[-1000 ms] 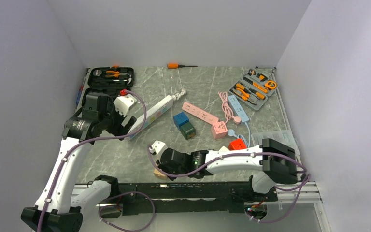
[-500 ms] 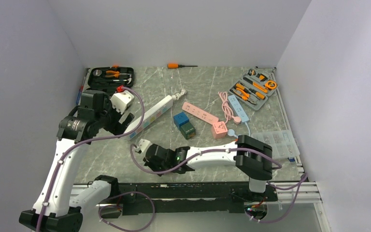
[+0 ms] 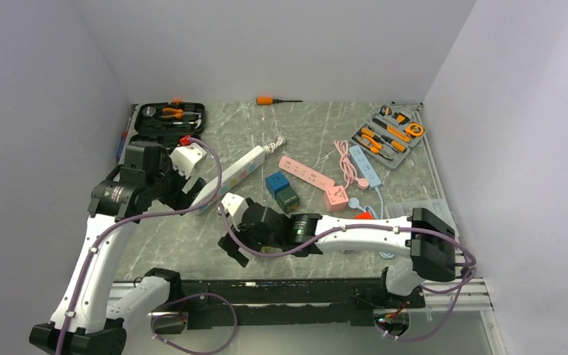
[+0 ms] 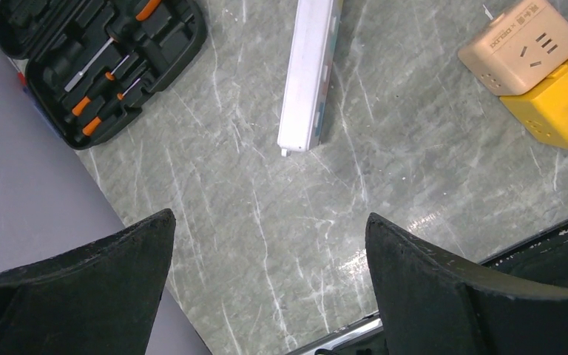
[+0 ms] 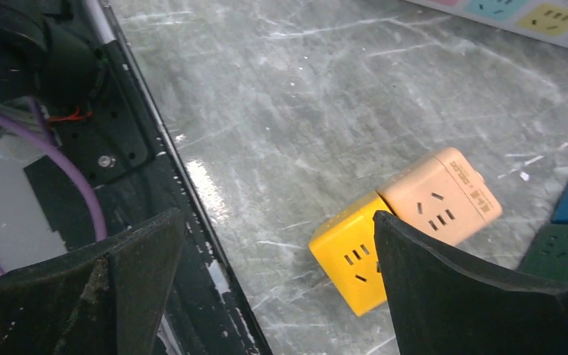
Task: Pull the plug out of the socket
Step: Remove the plug from the socket.
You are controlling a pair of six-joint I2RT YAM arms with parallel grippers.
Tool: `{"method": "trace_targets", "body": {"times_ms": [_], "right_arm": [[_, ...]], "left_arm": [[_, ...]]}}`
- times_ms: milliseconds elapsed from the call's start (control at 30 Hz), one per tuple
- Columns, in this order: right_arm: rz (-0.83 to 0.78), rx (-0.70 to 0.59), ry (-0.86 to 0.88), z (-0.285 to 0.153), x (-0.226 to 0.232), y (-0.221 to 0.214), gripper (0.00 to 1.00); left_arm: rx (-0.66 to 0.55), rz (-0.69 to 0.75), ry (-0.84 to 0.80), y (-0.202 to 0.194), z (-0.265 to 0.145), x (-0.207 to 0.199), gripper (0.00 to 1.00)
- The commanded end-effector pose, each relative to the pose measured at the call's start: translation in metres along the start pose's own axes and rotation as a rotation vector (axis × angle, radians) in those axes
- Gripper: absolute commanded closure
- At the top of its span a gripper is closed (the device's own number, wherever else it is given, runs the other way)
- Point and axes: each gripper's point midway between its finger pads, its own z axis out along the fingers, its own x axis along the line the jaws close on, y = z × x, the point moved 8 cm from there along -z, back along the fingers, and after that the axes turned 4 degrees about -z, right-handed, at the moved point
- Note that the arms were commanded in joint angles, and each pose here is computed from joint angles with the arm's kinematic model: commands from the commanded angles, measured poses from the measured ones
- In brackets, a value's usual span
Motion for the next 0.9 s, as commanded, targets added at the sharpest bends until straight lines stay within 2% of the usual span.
{"method": "trace_targets", "body": {"times_ms": [0,133,267,667,800,867], "right_arm": [[0.000,0.043,-0.101,0.003,-0.010,-0.017,0.00],[0.062,0.116,-0.279,0.013,-0.021,-0.033,0.00],[0.111,0.126,-0.437,0.017,-0.030,-0.043,0.00],[0.154,0.170,-0.430,0.046,-0.026,-0.063,0.01],[0.116,0.169,-0.396,0.044,-0.028,-0.083,0.07],[0.113,0.145,-0.376,0.041,-0.032,-0.085,0.14]], "left_arm": [[-0.020,0.006,-0.014,0.004,0.005,0.001,0.01],[-0.008,0.006,-0.019,0.002,0.010,0.000,0.01],[-0.004,0.013,-0.021,-0.002,0.013,-0.001,0.01],[-0.009,0.008,-0.011,-0.004,0.013,-0.001,0.01],[-0.004,-0.018,-0.001,-0.002,0.015,0.000,0.01],[-0.004,-0.021,-0.024,-0.002,0.015,-0.002,0.01]]}}
